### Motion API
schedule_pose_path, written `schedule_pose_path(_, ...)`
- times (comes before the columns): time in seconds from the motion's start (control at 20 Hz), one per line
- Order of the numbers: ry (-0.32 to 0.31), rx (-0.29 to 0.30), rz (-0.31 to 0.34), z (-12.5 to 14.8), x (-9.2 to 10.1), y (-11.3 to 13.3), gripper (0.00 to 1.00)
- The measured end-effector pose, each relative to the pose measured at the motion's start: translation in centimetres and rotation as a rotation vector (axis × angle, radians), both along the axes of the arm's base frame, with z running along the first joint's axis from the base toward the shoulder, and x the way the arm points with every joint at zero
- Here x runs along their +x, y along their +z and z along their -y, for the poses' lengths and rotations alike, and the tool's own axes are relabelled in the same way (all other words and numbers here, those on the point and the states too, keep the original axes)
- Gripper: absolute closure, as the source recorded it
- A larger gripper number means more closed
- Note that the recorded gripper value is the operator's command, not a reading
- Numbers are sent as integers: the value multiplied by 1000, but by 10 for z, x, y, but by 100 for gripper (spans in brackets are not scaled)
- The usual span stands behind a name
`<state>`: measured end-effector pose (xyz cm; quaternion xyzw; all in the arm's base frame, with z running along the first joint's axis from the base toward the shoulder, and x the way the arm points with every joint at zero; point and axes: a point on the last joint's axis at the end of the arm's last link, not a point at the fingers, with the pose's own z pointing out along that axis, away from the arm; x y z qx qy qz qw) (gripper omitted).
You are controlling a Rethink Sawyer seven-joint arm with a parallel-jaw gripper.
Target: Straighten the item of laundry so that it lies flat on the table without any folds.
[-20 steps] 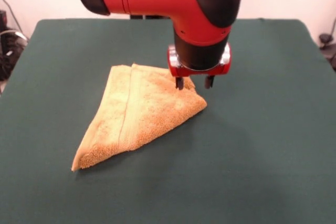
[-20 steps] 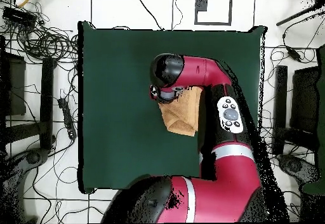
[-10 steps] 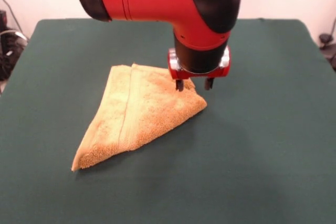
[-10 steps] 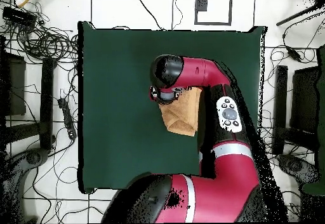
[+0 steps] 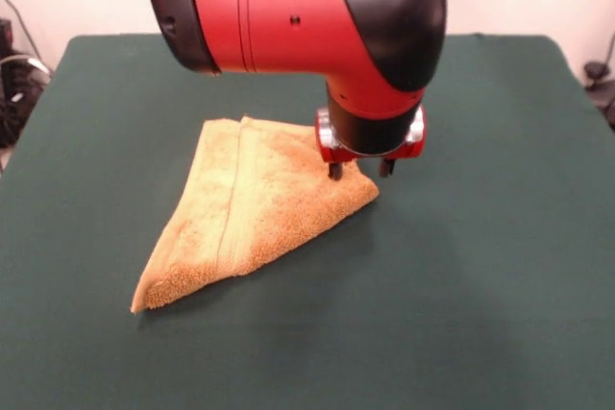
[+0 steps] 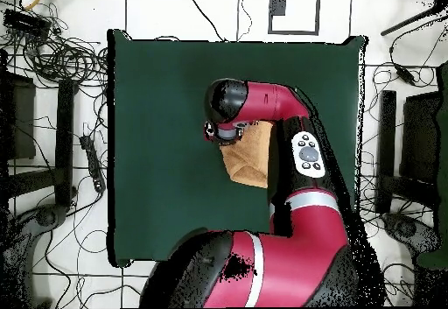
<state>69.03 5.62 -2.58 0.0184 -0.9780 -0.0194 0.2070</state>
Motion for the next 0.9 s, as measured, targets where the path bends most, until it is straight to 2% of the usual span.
schedule_pose_path(0.25, 9, -9, -4, 2, -1, -10, 0)
schedule_pose_path(0.9, 16, -17, -2, 3, -1, -12, 0)
